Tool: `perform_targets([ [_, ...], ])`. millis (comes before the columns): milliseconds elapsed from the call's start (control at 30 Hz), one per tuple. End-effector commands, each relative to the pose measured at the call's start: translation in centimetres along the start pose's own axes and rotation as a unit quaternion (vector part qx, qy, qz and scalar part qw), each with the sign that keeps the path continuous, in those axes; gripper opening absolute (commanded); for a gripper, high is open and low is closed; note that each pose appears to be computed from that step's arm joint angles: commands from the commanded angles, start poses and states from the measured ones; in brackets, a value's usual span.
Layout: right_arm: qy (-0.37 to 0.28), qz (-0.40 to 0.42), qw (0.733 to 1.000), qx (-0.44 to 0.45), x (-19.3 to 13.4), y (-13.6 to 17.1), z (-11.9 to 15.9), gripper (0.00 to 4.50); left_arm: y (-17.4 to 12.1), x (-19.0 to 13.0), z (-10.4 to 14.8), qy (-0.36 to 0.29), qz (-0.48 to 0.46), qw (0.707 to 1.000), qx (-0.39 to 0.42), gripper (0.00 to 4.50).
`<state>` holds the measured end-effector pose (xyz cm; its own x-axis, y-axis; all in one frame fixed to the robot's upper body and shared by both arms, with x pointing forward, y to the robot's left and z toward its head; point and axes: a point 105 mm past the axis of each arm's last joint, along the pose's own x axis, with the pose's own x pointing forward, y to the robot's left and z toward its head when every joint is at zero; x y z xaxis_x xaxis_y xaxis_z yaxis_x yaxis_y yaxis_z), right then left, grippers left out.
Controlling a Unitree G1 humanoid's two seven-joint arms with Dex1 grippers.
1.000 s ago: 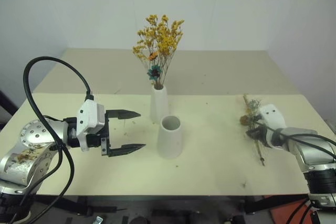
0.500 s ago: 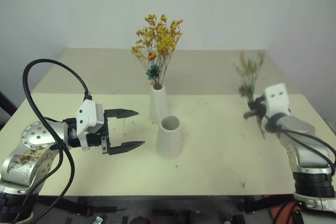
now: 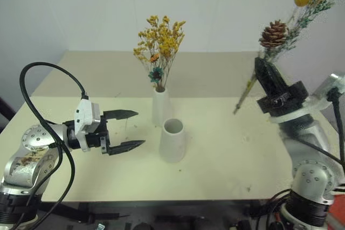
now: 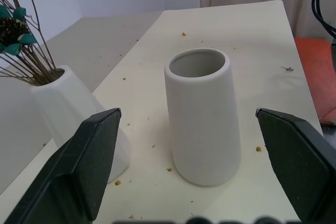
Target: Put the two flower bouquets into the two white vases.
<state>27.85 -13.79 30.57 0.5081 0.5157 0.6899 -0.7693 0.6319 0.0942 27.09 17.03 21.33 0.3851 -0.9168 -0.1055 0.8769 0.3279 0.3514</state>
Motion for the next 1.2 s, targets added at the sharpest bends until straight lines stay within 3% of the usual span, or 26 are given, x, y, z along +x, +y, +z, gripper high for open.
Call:
perform_targets([
  [33, -0.022, 0.095, 0.995, 0.005, 2.1, 3.1, -0.7, 0.02, 0.2, -0.2, 0.7, -0.006, 0.003, 1.000, 0.020, 4.50],
  [333, -0.008, 0.166, 0.985, 0.046, 4.4, 4.8, -4.1, 0.02, -0.1, -0.6, 0.8, -0.005, 0.020, 1.000, 0.020, 4.50],
  [1000, 0.015, 0.181, 0.980, 0.082, 2.7, 5.7, -9.4, 0.02, -1.0, -0.2, 1.3, -0.016, 0.030, 0.999, 0.016, 4.50],
  [1200, 0.017, 0.188, 0.978, 0.086, 2.0, 5.5, -9.7, 1.79, -0.8, -0.1, 1.3, -0.015, 0.031, 0.999, 0.018, 4.50],
])
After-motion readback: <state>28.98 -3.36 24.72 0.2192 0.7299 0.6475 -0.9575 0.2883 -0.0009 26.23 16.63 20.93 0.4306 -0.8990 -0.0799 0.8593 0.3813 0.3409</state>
